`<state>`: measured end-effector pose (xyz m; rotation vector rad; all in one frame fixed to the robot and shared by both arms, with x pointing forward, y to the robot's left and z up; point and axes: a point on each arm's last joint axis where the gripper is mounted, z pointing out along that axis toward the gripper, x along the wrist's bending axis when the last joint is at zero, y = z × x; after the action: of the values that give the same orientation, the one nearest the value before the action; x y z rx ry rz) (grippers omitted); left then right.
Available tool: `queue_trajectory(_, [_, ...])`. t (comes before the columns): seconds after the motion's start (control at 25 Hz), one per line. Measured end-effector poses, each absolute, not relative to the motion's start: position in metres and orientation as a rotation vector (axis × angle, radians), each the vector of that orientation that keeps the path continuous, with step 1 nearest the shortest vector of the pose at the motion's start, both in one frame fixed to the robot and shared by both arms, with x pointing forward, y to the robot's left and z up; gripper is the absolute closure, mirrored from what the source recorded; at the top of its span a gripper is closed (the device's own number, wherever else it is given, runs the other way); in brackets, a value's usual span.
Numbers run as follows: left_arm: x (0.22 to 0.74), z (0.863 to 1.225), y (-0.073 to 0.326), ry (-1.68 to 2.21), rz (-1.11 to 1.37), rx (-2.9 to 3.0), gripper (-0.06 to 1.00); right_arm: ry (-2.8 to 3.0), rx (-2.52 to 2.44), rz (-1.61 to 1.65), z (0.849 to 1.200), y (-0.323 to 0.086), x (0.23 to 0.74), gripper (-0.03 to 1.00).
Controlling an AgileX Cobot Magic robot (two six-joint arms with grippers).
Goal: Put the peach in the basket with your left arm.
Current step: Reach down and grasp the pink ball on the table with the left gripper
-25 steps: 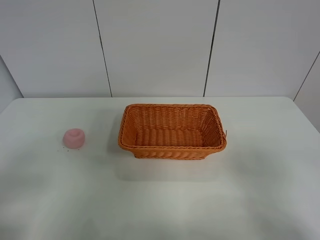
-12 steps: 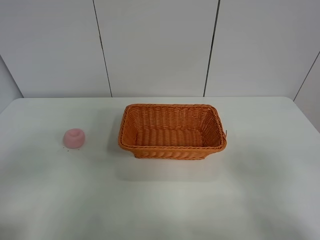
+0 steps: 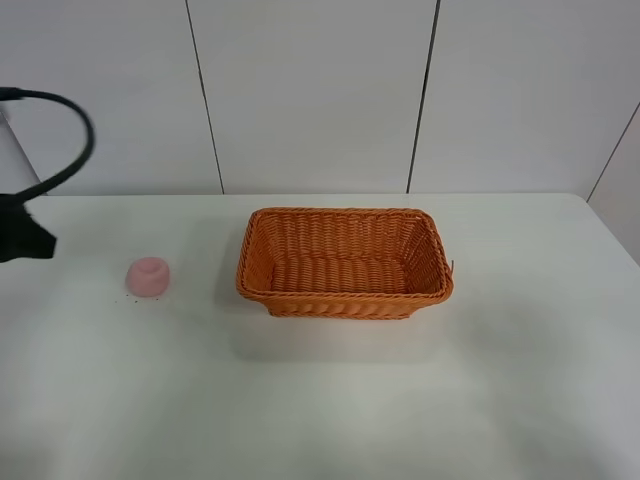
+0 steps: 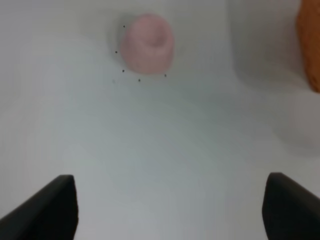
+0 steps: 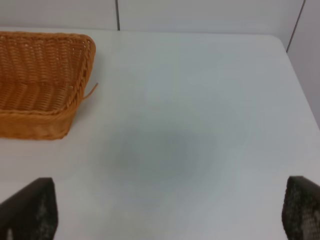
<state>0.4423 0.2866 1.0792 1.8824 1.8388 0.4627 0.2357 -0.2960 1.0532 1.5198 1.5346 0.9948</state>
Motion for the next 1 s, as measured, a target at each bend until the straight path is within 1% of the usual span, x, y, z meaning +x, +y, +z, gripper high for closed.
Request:
queue_trajectory(0.28, [0.56, 1.025, 0.282, 1.949, 0.329, 1.964, 0.17, 1.535, 1.52, 0.995, 1.053, -0.296, 0.236, 0.27])
queue_trajectory(0.52, [0.628, 0.983, 0.279, 1.999, 0.248, 2.007, 0.17, 1.535, 1.52, 0.995, 1.053, -0.296, 0.236, 0.27])
queue_trajectory(0.72, [0.658, 0.951, 0.278, 2.03, 0.203, 2.049, 0.17, 1.535, 1.52, 0.995, 1.053, -0.296, 0.236, 0.27])
queue_trajectory(1.0, [0.664, 0.908, 0.28, 2.078, 0.135, 2.137, 0.17, 1.535, 1.52, 0.995, 1.053, -0.296, 0.236, 0.27])
